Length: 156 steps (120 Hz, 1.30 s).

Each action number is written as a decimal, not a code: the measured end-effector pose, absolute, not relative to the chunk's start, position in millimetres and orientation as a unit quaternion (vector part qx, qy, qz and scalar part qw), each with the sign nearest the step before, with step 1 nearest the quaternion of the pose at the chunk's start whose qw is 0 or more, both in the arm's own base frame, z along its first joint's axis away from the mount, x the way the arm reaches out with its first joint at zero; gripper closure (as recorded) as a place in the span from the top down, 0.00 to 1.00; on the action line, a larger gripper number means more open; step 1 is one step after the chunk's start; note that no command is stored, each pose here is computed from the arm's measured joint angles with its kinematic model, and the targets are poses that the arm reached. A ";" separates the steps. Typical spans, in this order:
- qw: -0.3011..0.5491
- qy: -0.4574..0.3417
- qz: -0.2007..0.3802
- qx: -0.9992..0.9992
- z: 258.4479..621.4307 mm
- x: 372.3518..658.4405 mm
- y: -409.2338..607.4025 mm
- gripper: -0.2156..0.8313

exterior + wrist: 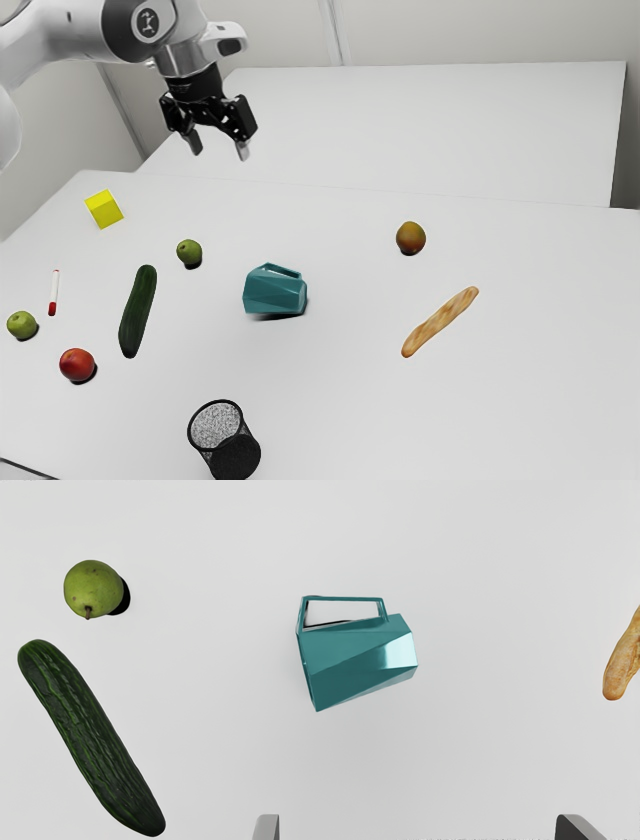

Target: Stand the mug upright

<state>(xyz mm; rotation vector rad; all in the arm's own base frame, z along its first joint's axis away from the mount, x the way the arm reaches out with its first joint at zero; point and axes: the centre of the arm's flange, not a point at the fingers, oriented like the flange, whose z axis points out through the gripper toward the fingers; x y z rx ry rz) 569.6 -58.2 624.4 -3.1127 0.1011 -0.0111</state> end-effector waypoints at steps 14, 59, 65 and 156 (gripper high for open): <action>0.014 0.045 -0.003 -0.999 623.9 567.6 -72.5 0.79; -0.043 0.011 0.042 -0.998 585.3 531.0 -44.2 0.79; -0.075 -0.012 0.054 -0.996 565.7 525.7 -20.6 0.79; -0.322 -0.029 -0.033 -0.946 333.9 531.2 109.3 0.79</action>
